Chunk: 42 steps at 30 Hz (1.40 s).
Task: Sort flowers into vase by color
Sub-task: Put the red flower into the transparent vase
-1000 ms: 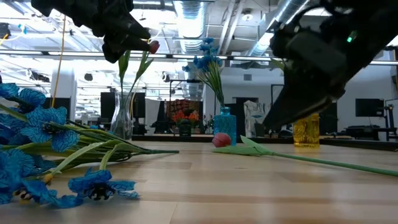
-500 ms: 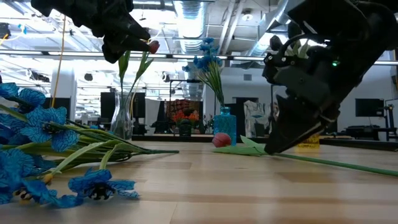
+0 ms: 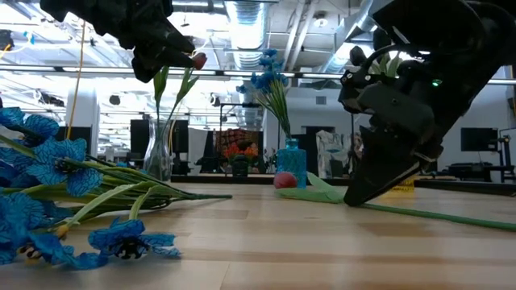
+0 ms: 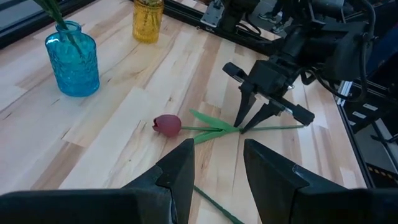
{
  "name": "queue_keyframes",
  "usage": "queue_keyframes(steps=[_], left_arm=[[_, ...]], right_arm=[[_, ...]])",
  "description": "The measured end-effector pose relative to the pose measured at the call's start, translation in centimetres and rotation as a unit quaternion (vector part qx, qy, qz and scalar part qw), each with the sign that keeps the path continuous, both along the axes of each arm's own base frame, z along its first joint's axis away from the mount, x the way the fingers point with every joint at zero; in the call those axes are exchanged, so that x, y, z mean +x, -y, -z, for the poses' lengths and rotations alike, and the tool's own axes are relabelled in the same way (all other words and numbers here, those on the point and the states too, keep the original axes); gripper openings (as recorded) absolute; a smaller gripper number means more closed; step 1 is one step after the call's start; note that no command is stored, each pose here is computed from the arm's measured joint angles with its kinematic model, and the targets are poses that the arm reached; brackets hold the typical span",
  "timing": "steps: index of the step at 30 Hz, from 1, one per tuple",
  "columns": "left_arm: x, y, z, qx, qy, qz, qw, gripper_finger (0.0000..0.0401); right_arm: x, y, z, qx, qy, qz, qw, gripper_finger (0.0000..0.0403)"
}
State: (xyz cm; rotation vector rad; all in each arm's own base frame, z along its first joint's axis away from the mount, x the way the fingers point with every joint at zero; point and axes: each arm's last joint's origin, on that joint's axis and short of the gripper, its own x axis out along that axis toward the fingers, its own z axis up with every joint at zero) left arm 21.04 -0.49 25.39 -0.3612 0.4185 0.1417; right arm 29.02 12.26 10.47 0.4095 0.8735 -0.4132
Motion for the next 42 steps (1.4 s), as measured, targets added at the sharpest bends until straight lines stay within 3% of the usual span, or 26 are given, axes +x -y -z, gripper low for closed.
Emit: queue_keyframes(steps=[8, 15, 27, 34, 42], left_arm=[[0.0, 0.0, 0.0, 0.000, 0.000, 0.000, 1.000, 0.0126], [0.0, 0.0, 0.0, 0.000, 0.001, 0.000, 1.000, 0.0126], [0.1, 0.0, -0.3, 0.006, 0.015, 0.003, 1.000, 0.0126], [0.6, 0.0, -1.6, 0.043, 0.084, 0.004, 0.996, 0.0126], [1.0, 0.0, -2.8, 0.061, 0.152, 0.005, 0.987, 0.0126]], right_arm=[[0.0, 0.1, -0.3, 0.006, 0.015, 0.025, 1.000, 0.0065], [-0.1, 0.5, -1.6, -0.010, 0.025, 0.002, 1.000, 0.0021], [0.4, 2.2, -3.7, -0.024, 0.057, 0.015, 0.998, 0.0022], [1.0, 3.9, -6.3, -0.106, 0.129, 0.050, 0.985, 0.0025], [3.0, 6.2, -10.0, -0.216, 0.245, 0.053, 0.943, 0.0021]])
